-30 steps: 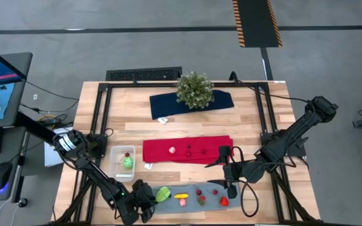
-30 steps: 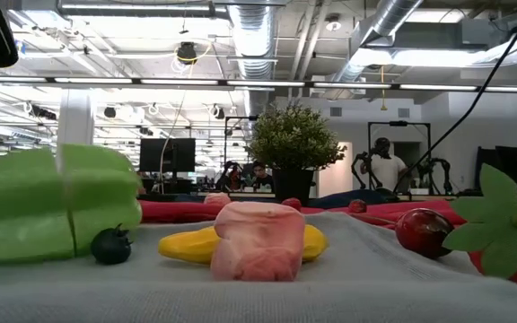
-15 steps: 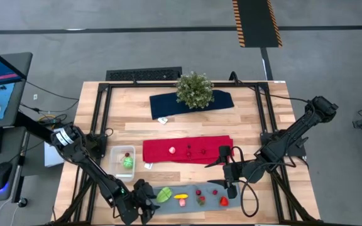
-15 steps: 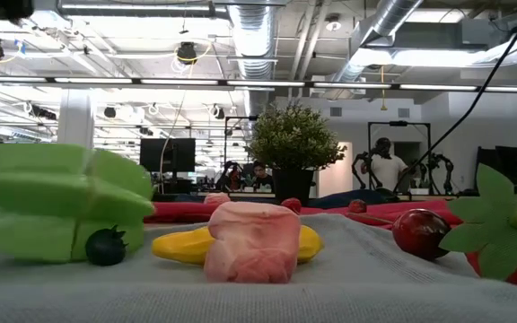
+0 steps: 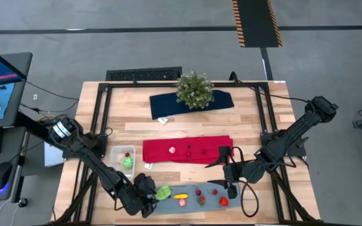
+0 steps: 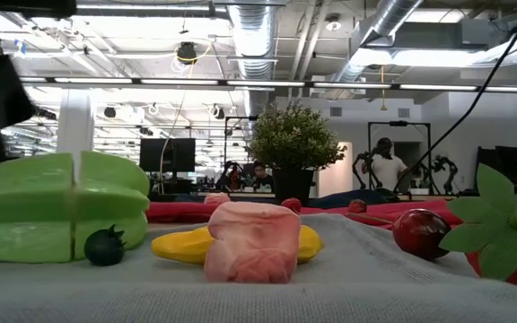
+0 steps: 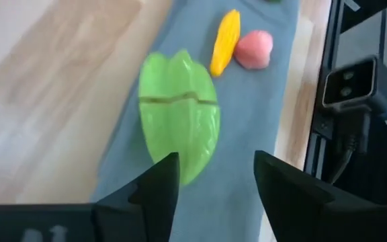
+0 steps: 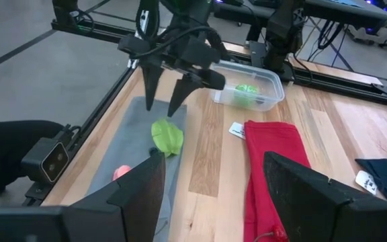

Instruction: Pick and placing Produce into tupperware

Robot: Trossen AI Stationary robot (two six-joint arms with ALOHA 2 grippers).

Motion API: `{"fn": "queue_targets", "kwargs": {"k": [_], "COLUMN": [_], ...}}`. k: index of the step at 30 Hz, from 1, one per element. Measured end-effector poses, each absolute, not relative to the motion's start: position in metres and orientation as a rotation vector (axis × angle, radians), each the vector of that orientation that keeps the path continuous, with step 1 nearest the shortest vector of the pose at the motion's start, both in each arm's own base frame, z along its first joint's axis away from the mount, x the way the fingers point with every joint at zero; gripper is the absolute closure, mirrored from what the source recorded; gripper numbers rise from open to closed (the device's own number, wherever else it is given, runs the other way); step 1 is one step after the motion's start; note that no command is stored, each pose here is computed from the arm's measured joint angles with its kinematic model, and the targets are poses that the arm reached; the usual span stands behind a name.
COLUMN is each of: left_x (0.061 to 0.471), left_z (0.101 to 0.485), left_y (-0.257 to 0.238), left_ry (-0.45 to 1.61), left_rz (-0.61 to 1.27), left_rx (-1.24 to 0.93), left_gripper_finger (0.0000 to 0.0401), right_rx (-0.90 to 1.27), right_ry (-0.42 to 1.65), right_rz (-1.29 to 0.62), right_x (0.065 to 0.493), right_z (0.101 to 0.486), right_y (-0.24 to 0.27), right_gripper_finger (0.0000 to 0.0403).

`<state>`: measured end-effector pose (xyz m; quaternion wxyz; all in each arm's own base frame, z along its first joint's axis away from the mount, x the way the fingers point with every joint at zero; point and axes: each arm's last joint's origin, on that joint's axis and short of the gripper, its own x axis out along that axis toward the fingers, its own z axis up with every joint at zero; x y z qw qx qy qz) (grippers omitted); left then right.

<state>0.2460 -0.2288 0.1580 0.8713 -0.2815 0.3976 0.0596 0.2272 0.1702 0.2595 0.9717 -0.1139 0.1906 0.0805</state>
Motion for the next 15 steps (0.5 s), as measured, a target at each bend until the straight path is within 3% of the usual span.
{"fn": "queue_targets", "kwargs": {"k": [15], "left_x": [0.273], "left_z": [0.165], "left_y": [-0.199], "left_ry": [0.905], "left_rz": [0.064], "left_rx": [-0.607], "left_gripper_finger": [0.0264], "right_rx": [-0.230], "right_ry": [0.385], "right_rz": [0.163], "right_x": [0.227], "right_z": [0.259], "right_y": [0.170], "right_gripper_finger": [0.0128]}}
